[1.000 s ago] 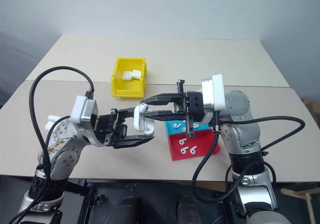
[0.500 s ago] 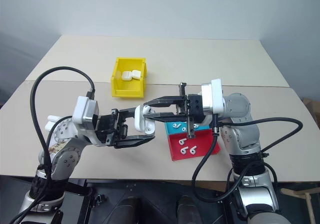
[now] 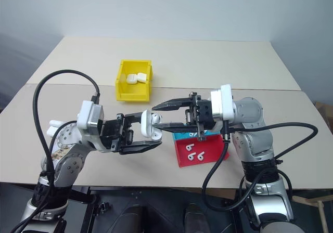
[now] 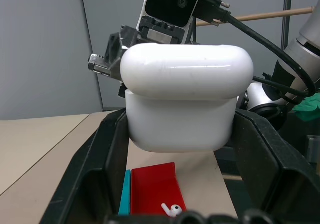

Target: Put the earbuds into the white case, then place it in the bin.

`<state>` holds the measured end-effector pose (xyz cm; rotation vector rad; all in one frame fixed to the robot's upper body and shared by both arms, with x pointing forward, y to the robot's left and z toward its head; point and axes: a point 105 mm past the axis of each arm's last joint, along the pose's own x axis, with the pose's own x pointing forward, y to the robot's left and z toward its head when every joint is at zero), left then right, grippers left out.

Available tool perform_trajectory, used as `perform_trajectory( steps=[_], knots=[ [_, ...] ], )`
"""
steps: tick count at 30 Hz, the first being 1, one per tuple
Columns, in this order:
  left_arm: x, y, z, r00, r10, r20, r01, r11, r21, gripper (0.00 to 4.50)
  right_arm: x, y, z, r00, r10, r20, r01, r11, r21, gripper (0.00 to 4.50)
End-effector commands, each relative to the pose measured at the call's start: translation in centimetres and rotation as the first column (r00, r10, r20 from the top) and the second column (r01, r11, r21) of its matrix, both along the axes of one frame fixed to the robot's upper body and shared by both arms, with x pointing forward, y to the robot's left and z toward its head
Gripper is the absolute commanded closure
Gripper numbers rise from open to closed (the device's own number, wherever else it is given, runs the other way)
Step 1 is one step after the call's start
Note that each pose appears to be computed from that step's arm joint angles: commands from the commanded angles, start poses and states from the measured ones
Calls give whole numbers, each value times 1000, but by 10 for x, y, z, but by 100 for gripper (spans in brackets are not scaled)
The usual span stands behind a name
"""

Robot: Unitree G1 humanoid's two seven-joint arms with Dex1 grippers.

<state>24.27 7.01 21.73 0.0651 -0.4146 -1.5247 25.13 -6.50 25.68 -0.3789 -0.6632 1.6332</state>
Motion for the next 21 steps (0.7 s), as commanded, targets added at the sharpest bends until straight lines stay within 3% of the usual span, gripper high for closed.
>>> perform_trajectory(
  steps=[1,5,10,14,19,21],
  knots=[
    [-5,-2,14,997,-17,81,19,999,-30,173,-3,1,-1,999,4,32,-3,1000,-22,261],
    [-3,7,5,997,32,71,-33,999,9,173,1,-11,12,999,-34,21,35,999,-20,261],
    [-2,33,-21,991,115,66,-122,985,118,173,25,-31,16,981,-188,35,191,952,-239,261],
    [-9,53,-40,985,165,51,-172,966,192,173,60,-44,-3,939,-337,69,320,781,-536,261],
    [-14,57,-48,982,187,37,-190,960,204,173,81,-55,-34,934,-303,188,340,599,-725,261],
    [-15,56,-49,980,196,40,-200,958,203,173,93,-59,-49,928,-284,243,359,495,-791,261]
  ],
)
